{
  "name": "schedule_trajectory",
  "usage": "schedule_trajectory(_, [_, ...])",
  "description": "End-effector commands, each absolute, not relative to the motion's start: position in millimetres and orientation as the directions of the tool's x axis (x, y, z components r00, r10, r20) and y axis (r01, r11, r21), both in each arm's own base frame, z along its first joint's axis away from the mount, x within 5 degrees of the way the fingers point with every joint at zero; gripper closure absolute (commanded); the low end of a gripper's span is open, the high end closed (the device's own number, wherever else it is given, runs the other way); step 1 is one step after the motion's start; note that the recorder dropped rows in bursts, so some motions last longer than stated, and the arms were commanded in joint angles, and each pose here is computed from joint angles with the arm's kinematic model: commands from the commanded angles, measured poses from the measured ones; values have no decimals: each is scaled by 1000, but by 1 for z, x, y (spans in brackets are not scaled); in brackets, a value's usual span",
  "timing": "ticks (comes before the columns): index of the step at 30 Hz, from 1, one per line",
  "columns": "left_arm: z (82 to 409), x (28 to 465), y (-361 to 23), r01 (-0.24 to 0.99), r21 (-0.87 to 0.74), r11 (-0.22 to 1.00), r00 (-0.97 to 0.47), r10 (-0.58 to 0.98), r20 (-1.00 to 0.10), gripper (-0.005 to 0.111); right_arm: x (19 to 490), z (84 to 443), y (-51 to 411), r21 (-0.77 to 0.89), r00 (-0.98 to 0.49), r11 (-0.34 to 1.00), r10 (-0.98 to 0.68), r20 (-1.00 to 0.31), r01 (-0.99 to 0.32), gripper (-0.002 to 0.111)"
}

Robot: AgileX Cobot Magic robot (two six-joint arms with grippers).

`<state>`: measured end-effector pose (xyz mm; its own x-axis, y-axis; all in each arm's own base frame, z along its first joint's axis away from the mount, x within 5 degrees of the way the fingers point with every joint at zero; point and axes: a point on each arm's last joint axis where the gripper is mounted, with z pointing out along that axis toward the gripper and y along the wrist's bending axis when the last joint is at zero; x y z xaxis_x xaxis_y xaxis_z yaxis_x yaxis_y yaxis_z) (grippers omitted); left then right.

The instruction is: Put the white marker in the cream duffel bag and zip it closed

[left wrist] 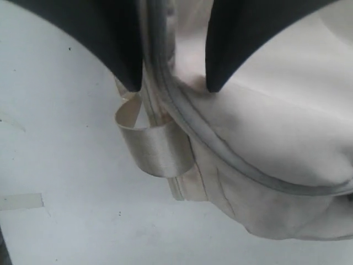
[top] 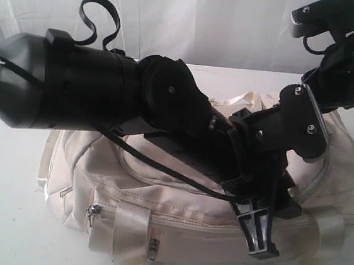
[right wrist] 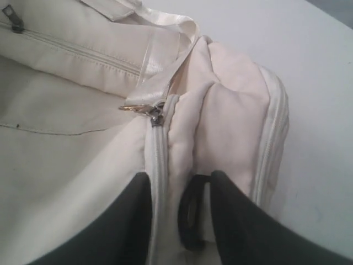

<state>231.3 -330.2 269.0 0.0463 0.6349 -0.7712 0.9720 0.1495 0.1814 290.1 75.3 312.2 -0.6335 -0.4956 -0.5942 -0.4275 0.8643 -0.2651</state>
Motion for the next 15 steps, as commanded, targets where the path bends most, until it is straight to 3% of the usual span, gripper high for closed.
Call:
schedule_trajectory(1, [283, 228, -327, 964, 187, 191, 38, 596, -802, 63, 274, 317, 71, -239, -630, 880, -463, -624, -410, 74])
schedule_trajectory(15, [290, 227, -325, 960, 161, 228, 1, 572, -820, 63, 233, 298, 62, -162, -653, 912, -385, -653, -377, 74])
